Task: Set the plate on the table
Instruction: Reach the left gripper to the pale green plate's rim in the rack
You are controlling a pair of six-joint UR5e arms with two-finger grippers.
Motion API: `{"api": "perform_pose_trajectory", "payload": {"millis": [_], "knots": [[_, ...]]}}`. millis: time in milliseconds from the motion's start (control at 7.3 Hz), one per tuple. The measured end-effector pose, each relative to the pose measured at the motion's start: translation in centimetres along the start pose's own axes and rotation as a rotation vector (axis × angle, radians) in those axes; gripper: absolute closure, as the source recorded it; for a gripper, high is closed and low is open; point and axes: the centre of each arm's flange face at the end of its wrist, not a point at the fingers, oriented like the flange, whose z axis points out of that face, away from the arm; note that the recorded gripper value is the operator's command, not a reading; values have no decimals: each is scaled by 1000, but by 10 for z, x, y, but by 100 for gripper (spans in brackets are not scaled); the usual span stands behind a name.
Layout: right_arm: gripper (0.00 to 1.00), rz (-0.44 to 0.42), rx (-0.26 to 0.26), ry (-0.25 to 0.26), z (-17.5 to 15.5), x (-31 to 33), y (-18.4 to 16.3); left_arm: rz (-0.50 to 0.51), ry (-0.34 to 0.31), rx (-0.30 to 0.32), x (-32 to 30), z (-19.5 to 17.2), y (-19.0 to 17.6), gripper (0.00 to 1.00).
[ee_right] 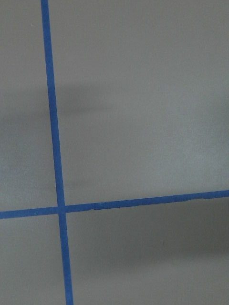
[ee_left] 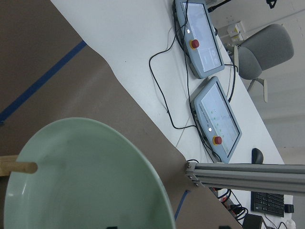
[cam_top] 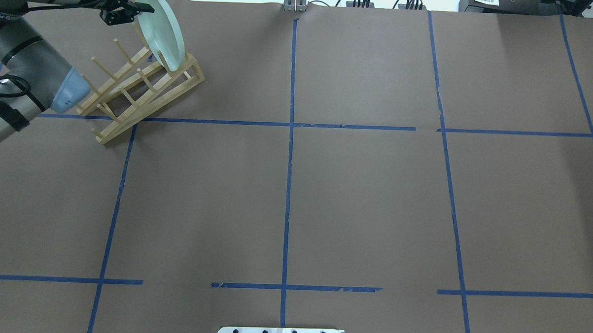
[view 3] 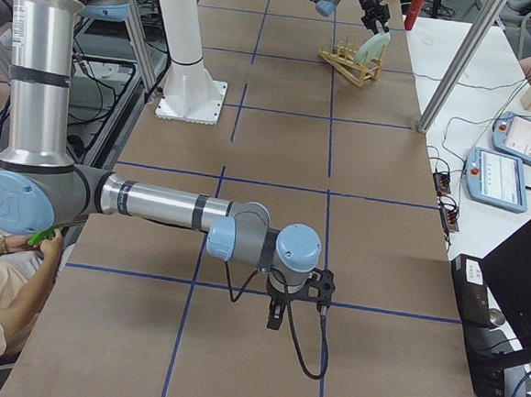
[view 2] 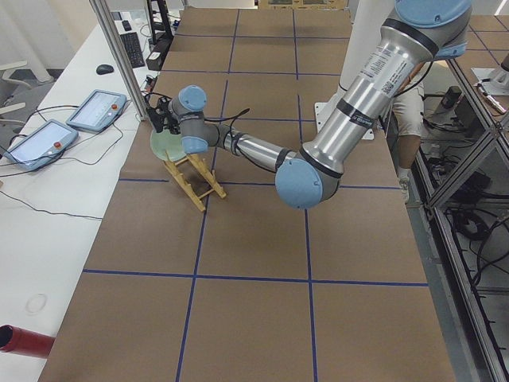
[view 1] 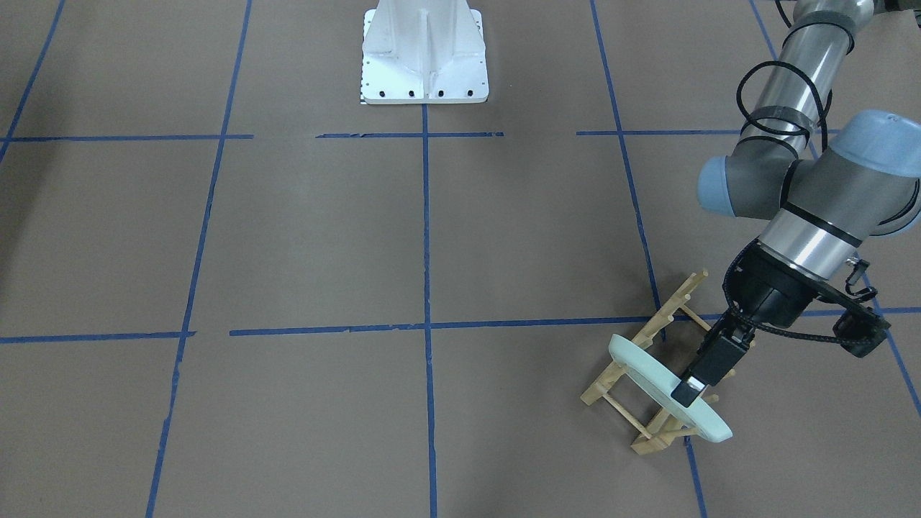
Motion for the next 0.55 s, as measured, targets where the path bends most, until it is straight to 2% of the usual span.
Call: {"api": "perform_pose_trajectory", "payload": {"millis": [137, 548], "knots": [[0, 0, 0, 0, 0, 0, 0, -1, -2, 2, 0, 2, -1, 100], [0, 0, 0, 0, 0, 0, 0, 2, 13, 0, 8, 0, 2, 100]]}}
